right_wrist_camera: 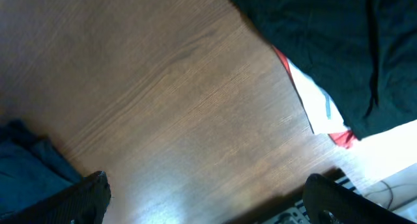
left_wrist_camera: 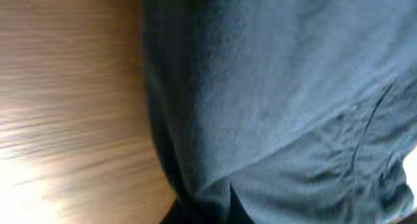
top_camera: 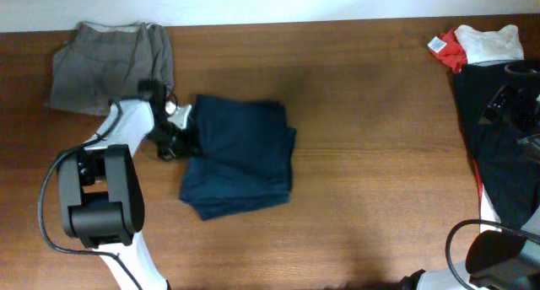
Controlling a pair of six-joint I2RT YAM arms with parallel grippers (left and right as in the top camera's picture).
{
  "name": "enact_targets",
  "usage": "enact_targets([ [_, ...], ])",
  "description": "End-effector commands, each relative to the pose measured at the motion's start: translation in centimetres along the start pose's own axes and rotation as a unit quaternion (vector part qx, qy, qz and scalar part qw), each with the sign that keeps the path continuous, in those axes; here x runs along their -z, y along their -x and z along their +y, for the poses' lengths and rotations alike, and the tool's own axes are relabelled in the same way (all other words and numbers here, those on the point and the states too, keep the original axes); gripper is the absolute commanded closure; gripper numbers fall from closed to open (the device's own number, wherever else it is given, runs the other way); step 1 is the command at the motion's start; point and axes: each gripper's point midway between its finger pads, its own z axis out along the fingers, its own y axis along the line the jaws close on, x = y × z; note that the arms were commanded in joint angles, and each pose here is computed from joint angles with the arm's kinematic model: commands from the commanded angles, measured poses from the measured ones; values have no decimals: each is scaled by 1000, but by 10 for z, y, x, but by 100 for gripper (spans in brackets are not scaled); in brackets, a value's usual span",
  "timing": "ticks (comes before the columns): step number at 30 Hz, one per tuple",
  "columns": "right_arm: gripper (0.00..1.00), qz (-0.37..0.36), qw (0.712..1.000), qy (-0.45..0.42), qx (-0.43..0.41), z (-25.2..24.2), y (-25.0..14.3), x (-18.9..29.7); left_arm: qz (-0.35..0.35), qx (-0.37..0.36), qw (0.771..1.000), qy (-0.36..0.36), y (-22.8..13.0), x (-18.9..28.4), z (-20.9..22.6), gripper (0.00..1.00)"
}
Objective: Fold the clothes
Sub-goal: 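Grasp the folded shorts with the left gripper and lift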
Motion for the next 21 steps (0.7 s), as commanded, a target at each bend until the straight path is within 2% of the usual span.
enact_targets([
  [1,2,-1,1000,-1,4,-1,-2,2,-89,-29,989,111,63,69,15,99],
  [6,2,-1,1000,-1,4,-1,-2,2,-213,-57,964,146,123,152,-1,99],
  [9,2,-1,1000,-1,4,-1,-2,2,-248,-84,945,196,138,180,6,99],
  [15,2,-1,1000,-1,4,-1,-2,2,-273,-71,921,270,149,199,27,99],
  [21,2,-1,1000,-1,4,-1,-2,2,-273,-122,905,302,155,209,29,99],
])
